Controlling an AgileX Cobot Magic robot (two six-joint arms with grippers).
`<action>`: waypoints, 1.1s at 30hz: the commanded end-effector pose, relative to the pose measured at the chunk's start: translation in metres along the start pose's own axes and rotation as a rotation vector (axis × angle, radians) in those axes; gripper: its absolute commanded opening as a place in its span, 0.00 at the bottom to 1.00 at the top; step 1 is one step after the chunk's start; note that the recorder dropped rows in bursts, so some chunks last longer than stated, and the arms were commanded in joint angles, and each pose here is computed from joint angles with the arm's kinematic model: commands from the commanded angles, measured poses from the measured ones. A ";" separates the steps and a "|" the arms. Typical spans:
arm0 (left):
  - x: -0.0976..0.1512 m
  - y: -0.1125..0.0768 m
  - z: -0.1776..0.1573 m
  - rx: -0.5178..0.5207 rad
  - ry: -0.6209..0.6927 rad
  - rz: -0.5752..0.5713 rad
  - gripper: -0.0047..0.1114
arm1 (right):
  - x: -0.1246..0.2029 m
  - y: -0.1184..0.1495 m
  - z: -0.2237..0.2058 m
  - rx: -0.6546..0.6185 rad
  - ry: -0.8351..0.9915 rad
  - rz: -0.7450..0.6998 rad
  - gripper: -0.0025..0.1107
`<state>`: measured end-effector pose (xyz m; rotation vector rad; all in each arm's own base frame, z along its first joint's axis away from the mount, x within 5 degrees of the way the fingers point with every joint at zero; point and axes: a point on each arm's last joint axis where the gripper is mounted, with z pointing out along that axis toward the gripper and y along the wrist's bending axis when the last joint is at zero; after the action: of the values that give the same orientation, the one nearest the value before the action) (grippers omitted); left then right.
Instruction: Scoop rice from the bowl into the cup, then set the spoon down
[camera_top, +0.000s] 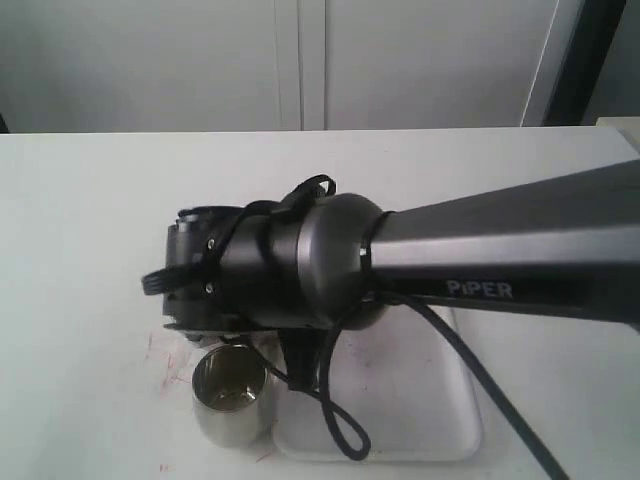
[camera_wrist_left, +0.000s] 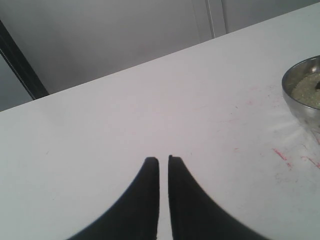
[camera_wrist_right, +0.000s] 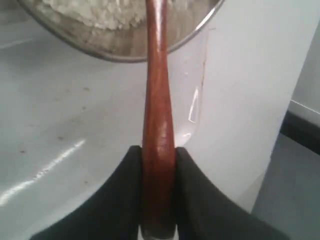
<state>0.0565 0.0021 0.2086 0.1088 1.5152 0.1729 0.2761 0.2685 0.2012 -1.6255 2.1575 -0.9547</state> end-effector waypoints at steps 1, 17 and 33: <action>-0.003 0.000 0.000 0.001 -0.012 -0.010 0.16 | -0.002 -0.011 -0.008 -0.141 -0.027 0.083 0.02; -0.003 0.000 0.000 0.001 -0.012 -0.010 0.16 | 0.017 -0.054 0.002 -0.581 -0.244 0.451 0.02; -0.003 0.000 0.000 0.001 -0.012 -0.010 0.16 | 0.017 -0.056 0.001 -0.570 -0.262 0.432 0.02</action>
<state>0.0565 0.0021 0.2086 0.1088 1.5152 0.1729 0.3113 0.2451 0.2354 -1.2916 2.5875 -0.0032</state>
